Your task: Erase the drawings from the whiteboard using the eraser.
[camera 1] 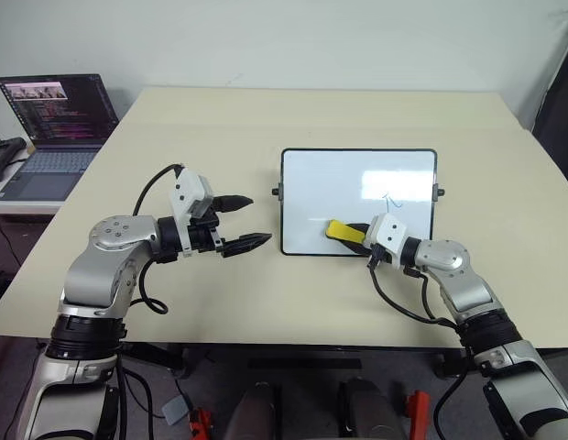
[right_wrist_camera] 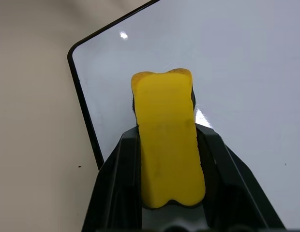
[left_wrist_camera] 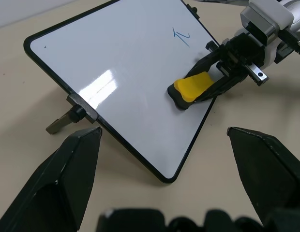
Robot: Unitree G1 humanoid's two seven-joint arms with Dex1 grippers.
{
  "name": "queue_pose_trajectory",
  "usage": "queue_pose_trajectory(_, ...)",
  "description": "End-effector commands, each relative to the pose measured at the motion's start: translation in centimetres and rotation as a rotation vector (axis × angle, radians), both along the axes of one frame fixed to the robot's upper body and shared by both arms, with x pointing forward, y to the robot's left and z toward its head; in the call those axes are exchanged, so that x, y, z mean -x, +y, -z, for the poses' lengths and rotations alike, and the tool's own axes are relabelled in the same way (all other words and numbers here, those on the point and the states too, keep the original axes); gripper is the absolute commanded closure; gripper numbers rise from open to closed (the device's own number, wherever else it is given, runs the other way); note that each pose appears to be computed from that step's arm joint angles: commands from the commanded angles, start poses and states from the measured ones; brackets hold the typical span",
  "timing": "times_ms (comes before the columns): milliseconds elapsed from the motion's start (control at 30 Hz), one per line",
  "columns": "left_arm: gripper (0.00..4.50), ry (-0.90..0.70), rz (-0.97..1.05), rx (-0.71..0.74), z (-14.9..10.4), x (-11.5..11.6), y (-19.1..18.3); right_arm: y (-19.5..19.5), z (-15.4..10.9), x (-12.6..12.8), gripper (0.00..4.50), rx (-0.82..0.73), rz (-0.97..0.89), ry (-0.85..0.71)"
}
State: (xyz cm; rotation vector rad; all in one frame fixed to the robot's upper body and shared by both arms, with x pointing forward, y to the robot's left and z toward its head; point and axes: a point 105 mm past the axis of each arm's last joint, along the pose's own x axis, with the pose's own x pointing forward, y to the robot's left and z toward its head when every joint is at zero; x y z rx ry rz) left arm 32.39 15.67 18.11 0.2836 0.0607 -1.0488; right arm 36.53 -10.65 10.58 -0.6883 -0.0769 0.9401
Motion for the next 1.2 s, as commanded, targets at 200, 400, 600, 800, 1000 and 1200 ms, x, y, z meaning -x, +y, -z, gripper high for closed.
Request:
queue_pose_trajectory(200,0.00,-0.077,-0.021,-0.002,-1.7,0.1,0.3,-5.7,2.0,-1.7,3.38,0.189,0.197,-0.062)
queue_pose_trajectory(400,0.00,-0.071,-0.008,-0.007,-1.7,0.1,0.2,-6.3,2.8,0.0,3.38,0.197,0.137,-0.030)
queue_pose_trajectory(600,0.00,-0.066,0.000,-0.001,-1.7,-0.2,-0.1,-3.1,5.4,2.8,3.38,0.213,-0.018,0.085)
queue_pose_trajectory(800,0.00,-0.072,0.006,0.003,-1.9,-0.2,-0.3,-1.9,6.5,3.3,3.38,0.241,-0.046,0.110)
queue_pose_trajectory(1000,0.00,-0.072,0.000,-0.001,-1.9,-0.2,-0.2,-1.9,2.7,0.6,3.38,0.194,0.025,-0.042)
queue_pose_trajectory(1200,0.00,-0.073,0.001,-0.001,-1.8,-0.2,-0.3,-1.5,-0.7,-1.9,3.38,0.183,0.101,-0.193)
